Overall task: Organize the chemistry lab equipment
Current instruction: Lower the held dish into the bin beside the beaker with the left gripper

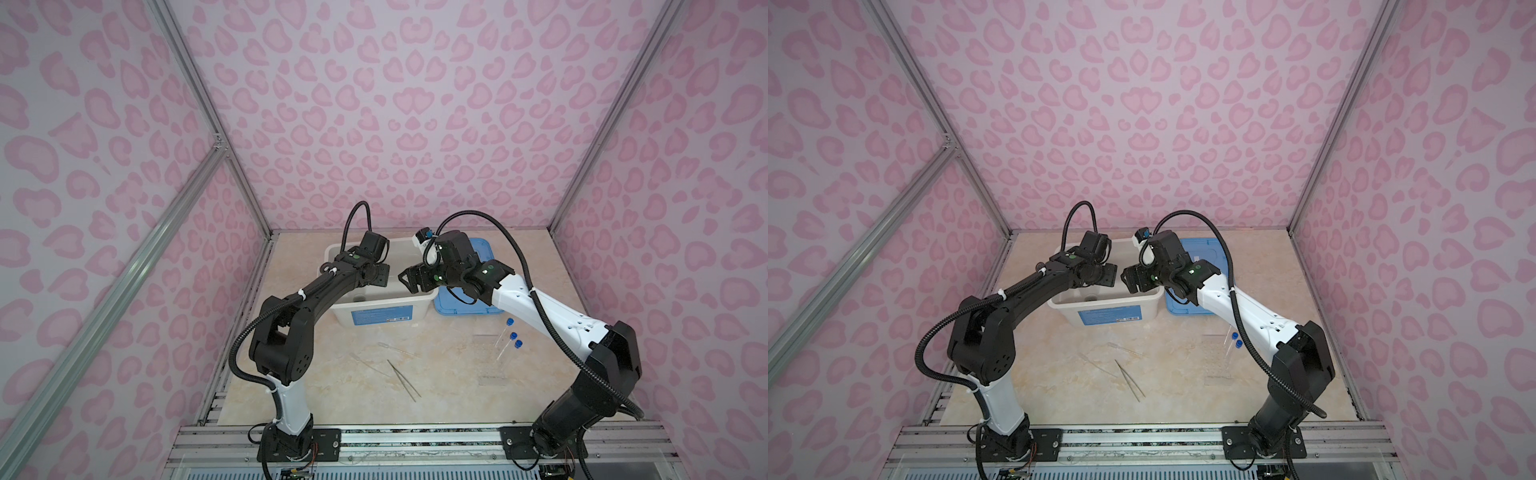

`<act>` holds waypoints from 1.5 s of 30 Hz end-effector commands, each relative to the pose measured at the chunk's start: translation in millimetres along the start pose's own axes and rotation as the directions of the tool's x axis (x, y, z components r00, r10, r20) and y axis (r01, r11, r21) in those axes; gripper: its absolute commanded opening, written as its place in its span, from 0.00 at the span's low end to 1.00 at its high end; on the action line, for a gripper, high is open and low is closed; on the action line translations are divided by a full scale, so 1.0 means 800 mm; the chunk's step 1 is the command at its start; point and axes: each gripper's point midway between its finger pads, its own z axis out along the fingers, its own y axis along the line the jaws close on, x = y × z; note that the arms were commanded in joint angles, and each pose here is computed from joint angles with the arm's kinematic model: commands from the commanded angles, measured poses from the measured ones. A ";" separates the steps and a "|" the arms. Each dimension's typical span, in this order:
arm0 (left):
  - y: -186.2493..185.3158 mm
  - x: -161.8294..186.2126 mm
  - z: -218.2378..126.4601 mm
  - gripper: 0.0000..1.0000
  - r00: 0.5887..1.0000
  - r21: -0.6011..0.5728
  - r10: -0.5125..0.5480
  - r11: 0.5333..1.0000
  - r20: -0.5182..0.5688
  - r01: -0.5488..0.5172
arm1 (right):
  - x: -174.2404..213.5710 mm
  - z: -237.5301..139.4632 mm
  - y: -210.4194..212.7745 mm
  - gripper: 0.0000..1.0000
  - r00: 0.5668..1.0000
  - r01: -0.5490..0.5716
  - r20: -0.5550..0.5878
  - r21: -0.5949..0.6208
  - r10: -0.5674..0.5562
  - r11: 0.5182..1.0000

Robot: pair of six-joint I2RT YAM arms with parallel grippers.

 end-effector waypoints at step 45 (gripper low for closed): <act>-0.003 0.024 -0.023 0.46 0.995 0.083 -0.018 0.996 0.093 0.010 | 0.022 0.034 -0.005 0.91 0.999 -0.020 -0.046 -0.012 0.019 1.000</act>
